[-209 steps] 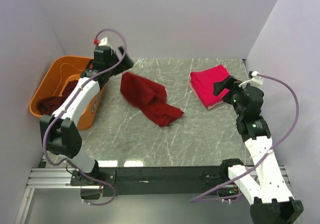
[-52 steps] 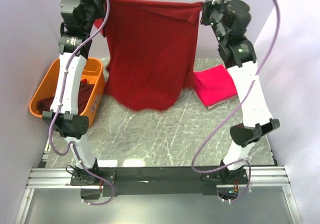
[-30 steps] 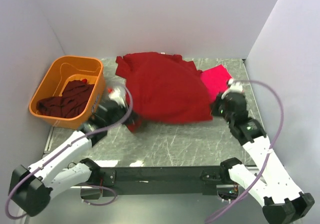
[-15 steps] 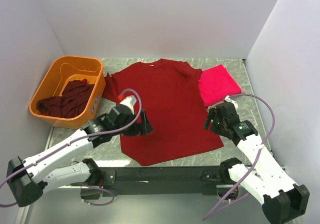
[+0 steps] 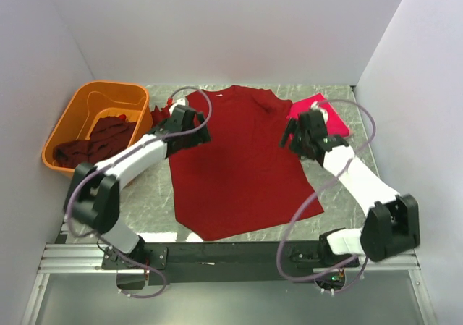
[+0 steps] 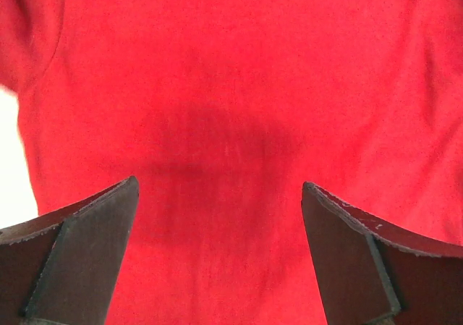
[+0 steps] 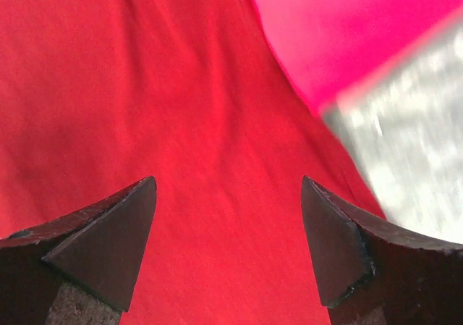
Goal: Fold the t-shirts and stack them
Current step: Flatten the tshirt out
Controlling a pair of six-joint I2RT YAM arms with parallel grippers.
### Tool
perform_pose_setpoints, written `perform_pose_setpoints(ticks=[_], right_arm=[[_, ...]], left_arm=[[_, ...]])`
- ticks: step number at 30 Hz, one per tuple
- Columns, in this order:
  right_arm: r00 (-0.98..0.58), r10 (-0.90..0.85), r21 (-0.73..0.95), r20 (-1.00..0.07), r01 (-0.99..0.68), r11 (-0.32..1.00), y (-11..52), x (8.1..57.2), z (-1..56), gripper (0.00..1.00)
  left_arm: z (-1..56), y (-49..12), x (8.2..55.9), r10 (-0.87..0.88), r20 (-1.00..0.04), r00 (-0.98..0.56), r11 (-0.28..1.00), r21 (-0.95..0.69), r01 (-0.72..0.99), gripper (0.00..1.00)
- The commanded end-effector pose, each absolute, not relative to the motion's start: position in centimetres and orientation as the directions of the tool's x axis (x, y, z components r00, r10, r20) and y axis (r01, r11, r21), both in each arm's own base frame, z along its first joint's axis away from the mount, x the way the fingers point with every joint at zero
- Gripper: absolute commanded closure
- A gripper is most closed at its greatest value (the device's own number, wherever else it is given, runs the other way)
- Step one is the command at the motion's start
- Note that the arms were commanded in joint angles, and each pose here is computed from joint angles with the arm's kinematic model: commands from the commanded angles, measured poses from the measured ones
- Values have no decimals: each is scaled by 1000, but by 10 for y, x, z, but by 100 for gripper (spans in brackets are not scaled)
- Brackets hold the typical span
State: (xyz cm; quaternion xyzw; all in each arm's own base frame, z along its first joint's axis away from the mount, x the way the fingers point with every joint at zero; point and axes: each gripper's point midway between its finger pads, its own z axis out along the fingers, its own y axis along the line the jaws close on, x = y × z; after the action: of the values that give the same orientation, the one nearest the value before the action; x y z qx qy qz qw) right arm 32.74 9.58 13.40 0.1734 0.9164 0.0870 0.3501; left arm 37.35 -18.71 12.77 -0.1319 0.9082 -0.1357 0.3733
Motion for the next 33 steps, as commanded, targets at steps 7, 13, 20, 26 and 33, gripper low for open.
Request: perform_pose_setpoints(ticks=[7, 13, 20, 26, 33], right_arm=[[-680, 431, 446, -593, 168, 879, 113, 420, 151, 13], [-744, 437, 512, -506, 148, 846, 135, 434, 121, 14], [-798, 449, 427, -401, 271, 863, 121, 446, 65, 15], [-797, 442, 298, -412, 340, 892, 84, 467, 47, 16], [-844, 389, 166, -369, 352, 921, 57, 484, 30, 15]], left_arm=[[139, -196, 459, -308, -707, -636, 926, -375, -31, 1], [112, -180, 489, -304, -683, -664, 934, -350, -68, 1], [79, -165, 492, -323, -635, -702, 931, -348, -114, 0], [42, -160, 466, -348, -567, -747, 923, -345, -168, 1], [16, -170, 393, -378, -427, -821, 888, -417, -192, 1]])
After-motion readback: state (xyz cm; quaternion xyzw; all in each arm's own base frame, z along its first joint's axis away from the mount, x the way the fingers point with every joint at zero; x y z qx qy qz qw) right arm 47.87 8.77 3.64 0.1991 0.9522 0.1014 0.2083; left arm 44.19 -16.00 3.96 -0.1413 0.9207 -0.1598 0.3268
